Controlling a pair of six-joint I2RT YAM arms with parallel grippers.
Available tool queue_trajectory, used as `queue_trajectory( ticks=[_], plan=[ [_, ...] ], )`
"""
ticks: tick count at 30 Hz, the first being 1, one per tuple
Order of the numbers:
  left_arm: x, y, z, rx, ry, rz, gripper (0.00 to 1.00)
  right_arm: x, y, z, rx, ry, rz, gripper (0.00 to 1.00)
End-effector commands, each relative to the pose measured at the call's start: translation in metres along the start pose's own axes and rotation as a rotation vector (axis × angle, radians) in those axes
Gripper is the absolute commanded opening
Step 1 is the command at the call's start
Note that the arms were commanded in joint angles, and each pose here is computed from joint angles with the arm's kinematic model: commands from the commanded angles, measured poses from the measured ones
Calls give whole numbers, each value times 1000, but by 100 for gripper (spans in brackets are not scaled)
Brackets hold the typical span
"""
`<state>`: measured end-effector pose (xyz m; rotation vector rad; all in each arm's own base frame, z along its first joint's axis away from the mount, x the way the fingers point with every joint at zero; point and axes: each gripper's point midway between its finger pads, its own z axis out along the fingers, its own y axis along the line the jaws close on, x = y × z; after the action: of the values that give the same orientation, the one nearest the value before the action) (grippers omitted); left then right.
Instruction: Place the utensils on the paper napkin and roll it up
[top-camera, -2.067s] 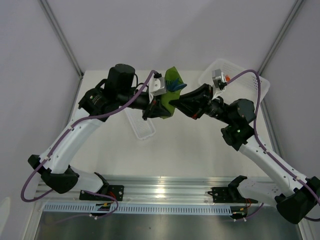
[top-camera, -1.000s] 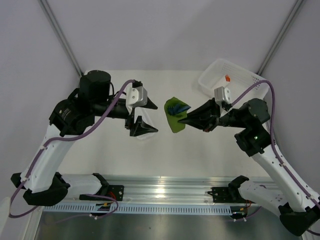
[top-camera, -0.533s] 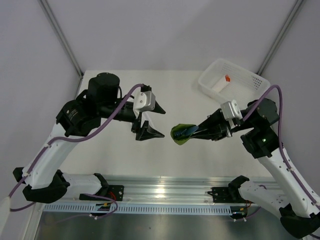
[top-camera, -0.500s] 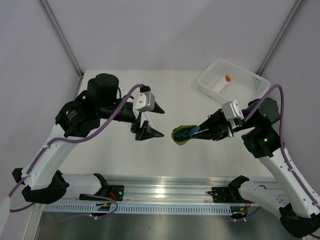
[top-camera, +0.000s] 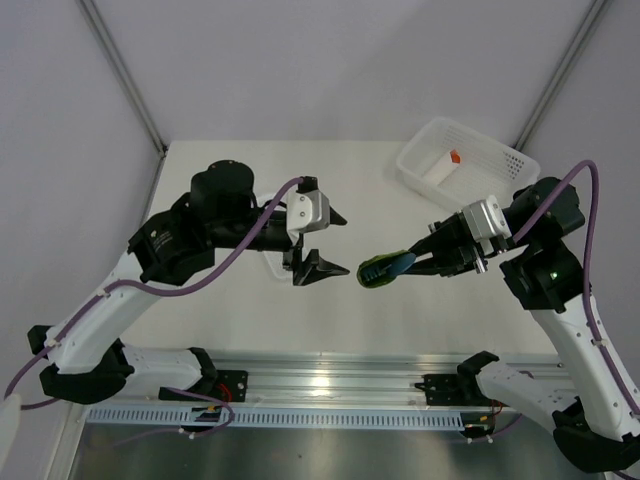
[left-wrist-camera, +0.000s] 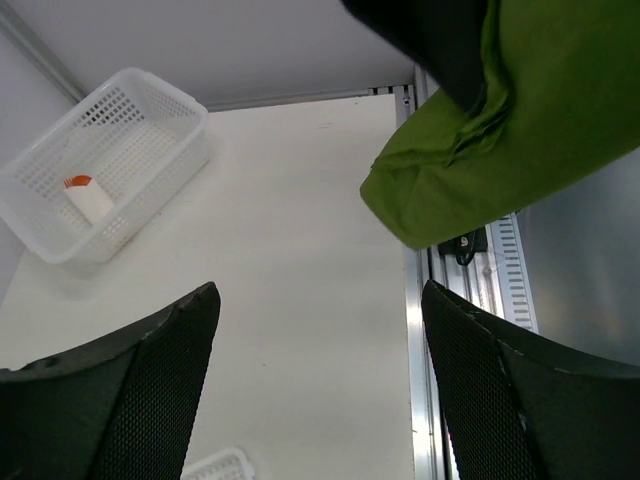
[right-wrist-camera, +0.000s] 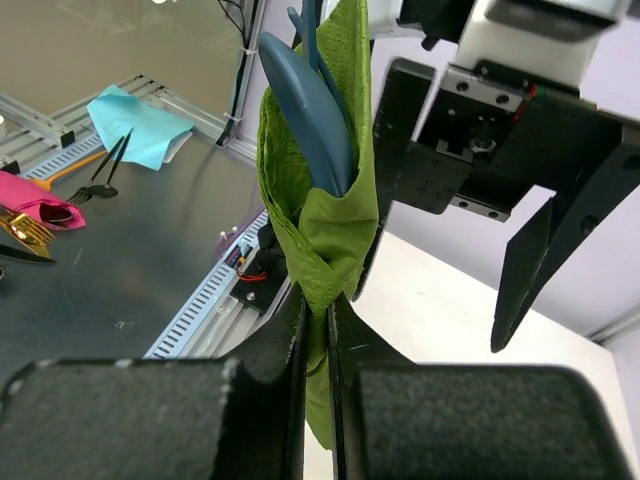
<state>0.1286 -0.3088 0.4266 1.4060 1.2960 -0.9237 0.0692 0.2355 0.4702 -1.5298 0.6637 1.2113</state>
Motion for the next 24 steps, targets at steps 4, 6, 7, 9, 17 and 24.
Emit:
queue_trajectory(
  ticks=[4,6,7,9,17,24],
  plan=[
    [-49,-6,2,-2,-119,95,86,-11,-17,0,47,-9,-9,0],
    [-53,-18,1,56,-137,105,87,-11,-22,1,52,-10,1,0],
    [-53,-23,0,86,-142,124,88,-9,-25,1,53,-10,4,0],
    [-50,-37,-2,164,-147,142,88,-10,-29,2,61,-15,9,0],
    [-43,-33,11,171,-126,135,91,-9,-38,3,81,-26,-4,0],
    [-57,-22,19,140,-143,128,91,-13,-36,3,93,-37,0,0]
  ],
)
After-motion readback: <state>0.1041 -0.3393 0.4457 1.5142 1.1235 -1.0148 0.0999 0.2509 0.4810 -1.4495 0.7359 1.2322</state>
